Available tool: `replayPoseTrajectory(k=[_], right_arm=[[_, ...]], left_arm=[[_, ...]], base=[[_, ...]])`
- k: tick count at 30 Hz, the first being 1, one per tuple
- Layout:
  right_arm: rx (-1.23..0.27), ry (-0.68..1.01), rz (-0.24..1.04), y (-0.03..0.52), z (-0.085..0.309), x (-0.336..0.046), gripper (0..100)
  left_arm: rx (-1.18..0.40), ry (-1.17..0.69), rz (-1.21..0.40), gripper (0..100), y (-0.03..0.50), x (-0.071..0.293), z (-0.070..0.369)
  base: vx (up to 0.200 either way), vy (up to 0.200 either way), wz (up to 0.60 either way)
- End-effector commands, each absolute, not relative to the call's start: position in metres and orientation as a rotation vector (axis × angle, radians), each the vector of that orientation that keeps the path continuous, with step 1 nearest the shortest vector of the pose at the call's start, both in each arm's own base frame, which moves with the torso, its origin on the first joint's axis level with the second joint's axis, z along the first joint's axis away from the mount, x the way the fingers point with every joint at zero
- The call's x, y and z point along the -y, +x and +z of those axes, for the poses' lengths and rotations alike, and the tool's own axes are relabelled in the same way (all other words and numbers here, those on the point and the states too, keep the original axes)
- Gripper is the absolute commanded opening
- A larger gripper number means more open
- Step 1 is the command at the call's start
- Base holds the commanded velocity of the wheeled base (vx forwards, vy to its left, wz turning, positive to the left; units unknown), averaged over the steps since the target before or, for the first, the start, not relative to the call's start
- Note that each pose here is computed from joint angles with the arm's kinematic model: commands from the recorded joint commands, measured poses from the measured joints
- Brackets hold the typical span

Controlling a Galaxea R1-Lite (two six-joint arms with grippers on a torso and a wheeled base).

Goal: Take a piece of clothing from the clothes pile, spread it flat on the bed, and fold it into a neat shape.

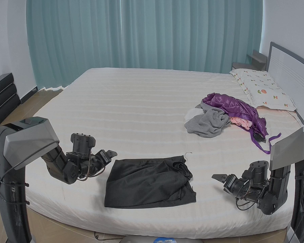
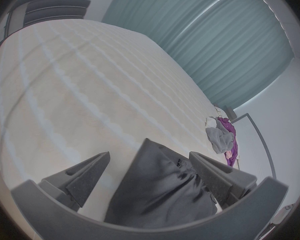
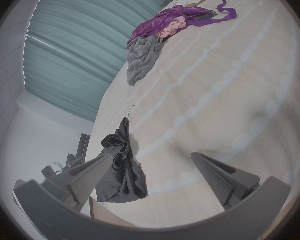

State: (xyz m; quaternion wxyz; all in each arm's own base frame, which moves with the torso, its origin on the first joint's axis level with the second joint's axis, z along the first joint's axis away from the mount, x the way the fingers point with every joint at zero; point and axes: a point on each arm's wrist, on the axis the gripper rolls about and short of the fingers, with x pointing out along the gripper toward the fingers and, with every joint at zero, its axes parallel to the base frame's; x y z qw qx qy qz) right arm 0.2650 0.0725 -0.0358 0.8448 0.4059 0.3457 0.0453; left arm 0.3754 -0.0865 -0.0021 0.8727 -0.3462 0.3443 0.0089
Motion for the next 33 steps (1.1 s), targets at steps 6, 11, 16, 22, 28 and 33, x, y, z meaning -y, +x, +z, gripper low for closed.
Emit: replayPoseTrajectory(k=[6,11,16,22,28,33], right_arm=[[-0.726,0.85,0.12,0.266,-0.035,-0.079,100],[-0.723,0.85,0.123,0.267,-0.035,-0.079,100],[-0.711,0.849,0.129,0.268,-0.032,-0.08,100],[-0.669,0.82,0.186,0.271,-0.024,-0.09,100],[-0.63,0.765,0.242,0.283,-0.021,-0.104,100],[-0.645,0.711,0.272,0.303,-0.02,-0.12,100]], left_arm=[[-0.76,-0.58,0.044,100,0.415,0.116,-0.044],[-0.752,-0.564,0.08,100,0.433,0.121,-0.048],[-0.783,-0.557,0.084,0,0.436,0.124,-0.047],[-0.791,-0.551,0.106,0,0.438,0.124,-0.047],[-0.72,-0.52,0.229,0,0.439,0.12,-0.046],[-0.685,-0.643,0.279,0,0.438,0.119,-0.038]], base=[[0.0,0.0,0.0],[0.0,0.0,0.0],[0.0,0.0,0.0],[0.0,0.0,0.0],[0.0,0.0,0.0],[0.0,0.0,0.0]])
